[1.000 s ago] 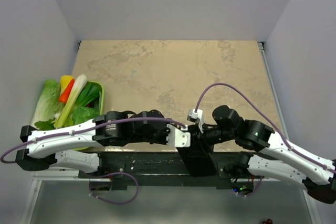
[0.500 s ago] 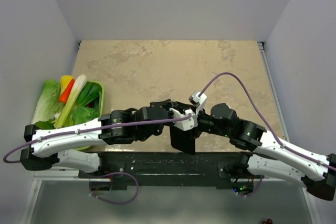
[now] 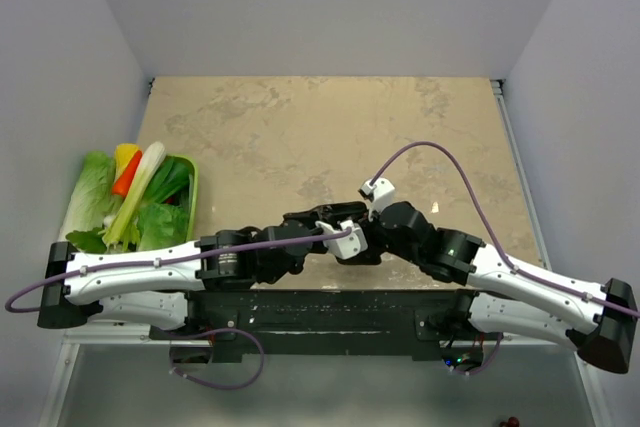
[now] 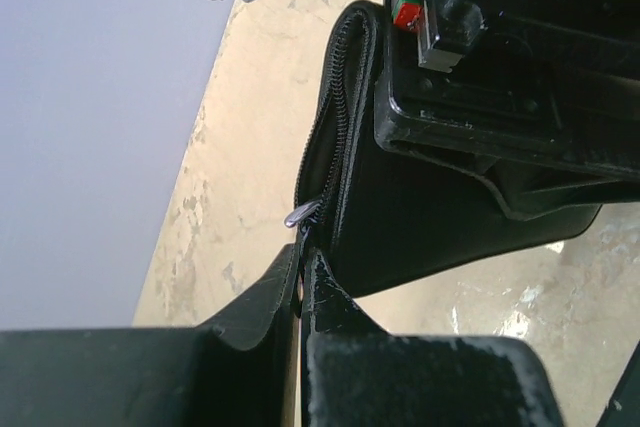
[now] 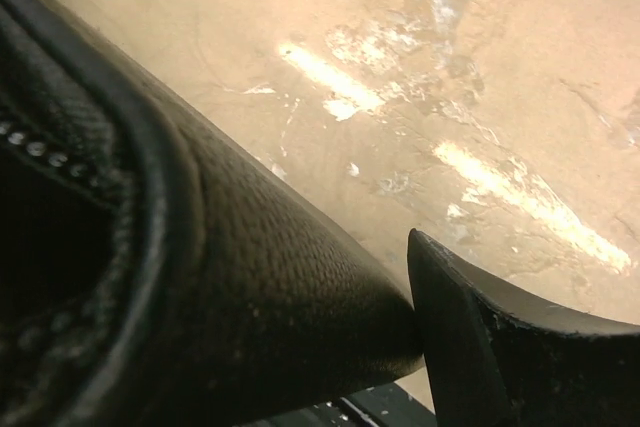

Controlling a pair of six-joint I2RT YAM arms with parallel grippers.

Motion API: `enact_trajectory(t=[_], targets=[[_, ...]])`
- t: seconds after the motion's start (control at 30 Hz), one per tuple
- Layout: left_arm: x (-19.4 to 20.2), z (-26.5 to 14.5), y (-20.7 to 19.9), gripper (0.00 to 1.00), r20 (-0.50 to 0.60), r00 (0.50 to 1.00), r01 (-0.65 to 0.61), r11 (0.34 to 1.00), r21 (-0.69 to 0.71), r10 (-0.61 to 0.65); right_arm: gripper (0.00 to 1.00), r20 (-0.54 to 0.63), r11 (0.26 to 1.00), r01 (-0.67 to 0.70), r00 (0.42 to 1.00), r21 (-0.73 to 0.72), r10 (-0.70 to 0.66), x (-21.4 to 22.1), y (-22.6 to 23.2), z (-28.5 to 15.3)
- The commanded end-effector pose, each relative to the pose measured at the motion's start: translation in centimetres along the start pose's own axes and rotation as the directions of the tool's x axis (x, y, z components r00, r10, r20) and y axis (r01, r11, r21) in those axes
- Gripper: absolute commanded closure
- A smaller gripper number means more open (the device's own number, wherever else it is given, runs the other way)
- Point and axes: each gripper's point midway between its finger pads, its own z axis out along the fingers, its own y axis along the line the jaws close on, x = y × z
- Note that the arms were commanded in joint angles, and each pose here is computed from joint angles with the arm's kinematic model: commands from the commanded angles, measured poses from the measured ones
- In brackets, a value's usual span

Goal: Sort the hair-cutting tools
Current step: Zip the hairdressing tool bag at the center of the board.

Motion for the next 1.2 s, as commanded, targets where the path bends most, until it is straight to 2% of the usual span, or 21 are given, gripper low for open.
enact_trajectory(t=[0.0,0.27,0.4,0.5,0.63,0.97,1.17], targets=[[-6.5,-0.6,0.1,1.00,0.258,0.944,0.203,0.979,0.034,-0.205,0.30,0.101,0.992,-0.057,0.994,0.111,0.045,-2.7,-1.8,-0.9],[-6.2,0.3,-0.7,1.00,0.252,0.949,0.191,0.981,0.022,-0.190,0.27,0.206,0.992,-0.067,0.978,0.105,0.044,-7.6,-1.7,-6.8],[-6.4,0.9,-0.3,1.00,0.237,0.957,0.175,0.985,-0.010,-0.168,0.05,0.253,0.994,-0.038,0.967,0.102,0.011,-8.8,-1.9,-8.0],[-6.5,1.0,-0.2,1.00,0.231,0.961,0.164,0.986,-0.021,-0.155,0.02,0.216,0.992,-0.037,0.976,0.121,0.010,-8.1,-2.0,-7.1],[-6.2,1.2,-0.9,1.00,0.229,0.959,0.168,0.986,0.001,-0.164,0.01,0.211,0.991,-0.056,0.977,0.117,0.030,-7.2,-2.2,-6.5],[-2.7,2.9,-4.7,1.00,0.132,0.975,0.173,0.984,0.045,-0.177,0.02,0.282,0.995,-0.056,0.959,0.079,0.031,-10.8,-1.1,-9.1],[-3.1,2.7,-4.6,1.00,0.173,0.961,0.213,0.976,0.041,-0.217,0.02,0.296,0.998,-0.056,0.954,0.029,0.045,-12.4,0.3,-9.6]])
